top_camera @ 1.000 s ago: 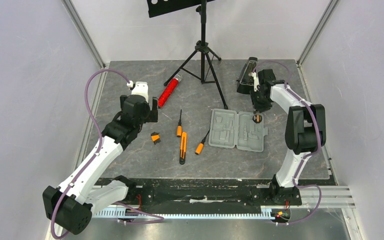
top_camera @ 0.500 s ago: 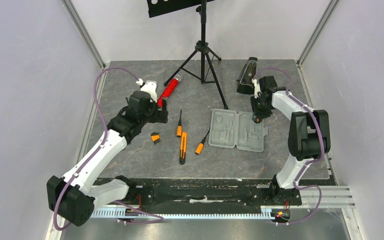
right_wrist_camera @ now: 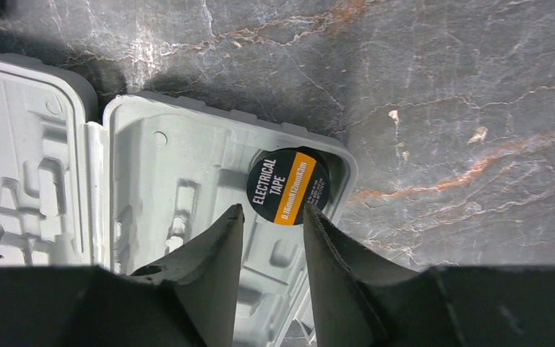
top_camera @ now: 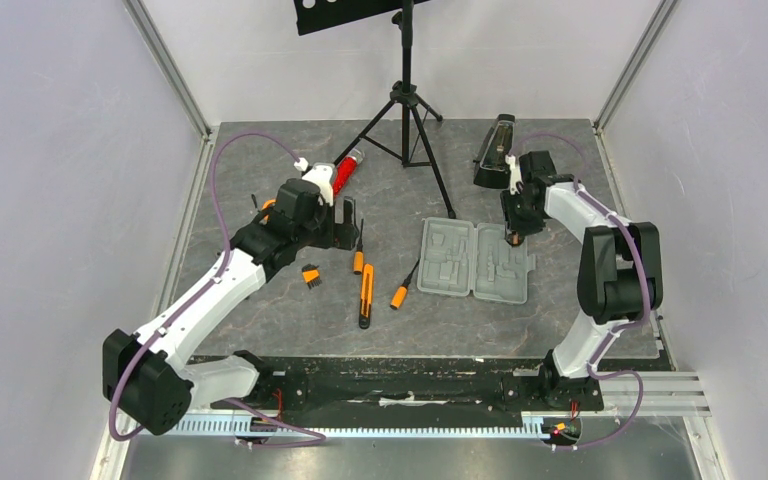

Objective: Pack the tool kit

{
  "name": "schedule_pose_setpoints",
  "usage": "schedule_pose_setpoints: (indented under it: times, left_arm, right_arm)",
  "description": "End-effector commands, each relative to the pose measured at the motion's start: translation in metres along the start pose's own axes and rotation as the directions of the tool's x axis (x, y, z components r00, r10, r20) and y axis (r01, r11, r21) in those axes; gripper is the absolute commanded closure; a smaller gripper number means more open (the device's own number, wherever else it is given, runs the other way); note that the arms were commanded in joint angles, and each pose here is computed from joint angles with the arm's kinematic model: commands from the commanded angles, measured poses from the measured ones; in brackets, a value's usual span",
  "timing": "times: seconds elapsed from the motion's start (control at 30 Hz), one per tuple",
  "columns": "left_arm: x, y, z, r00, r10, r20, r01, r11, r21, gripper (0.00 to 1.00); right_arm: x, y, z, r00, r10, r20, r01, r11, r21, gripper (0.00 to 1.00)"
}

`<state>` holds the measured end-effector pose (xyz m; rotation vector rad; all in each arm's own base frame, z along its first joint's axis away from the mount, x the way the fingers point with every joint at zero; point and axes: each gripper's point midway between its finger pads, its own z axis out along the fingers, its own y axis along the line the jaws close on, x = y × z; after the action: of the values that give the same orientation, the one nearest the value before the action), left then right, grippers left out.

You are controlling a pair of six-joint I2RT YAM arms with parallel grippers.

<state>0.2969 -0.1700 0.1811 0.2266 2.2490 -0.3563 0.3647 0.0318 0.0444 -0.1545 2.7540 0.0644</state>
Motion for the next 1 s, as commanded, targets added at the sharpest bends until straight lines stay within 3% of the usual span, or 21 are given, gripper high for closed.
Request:
schedule_pose_setpoints:
  times: [0.0,0.37,0.97]
  left_arm:
    - [-0.026,-0.006,-0.007,0.998,0.015,0.057,-0.016,1.0,0.006,0.03]
    - [-0.027,0.024,-0.011,0.993,0.098,0.064,-0.088,0.986,-0.142,0.03]
    - [-0.025,0.033,-0.007,0.99,0.127,0.056,-0.115,0.976,-0.184,0.03]
  right_arm:
    - [-0.031,-0.013,-0.024,0.993,0.006,0.117,-0.015,0.997,0.07,0.59]
    - [-0.03,-0.011,-0.012,0.996,0.001,0.088,-0.006,0.998,0.06,0.57]
    - [-0.007,-0.015,0.005,1.0,-0.002,0.003,0.001,0.997,0.075,0.57]
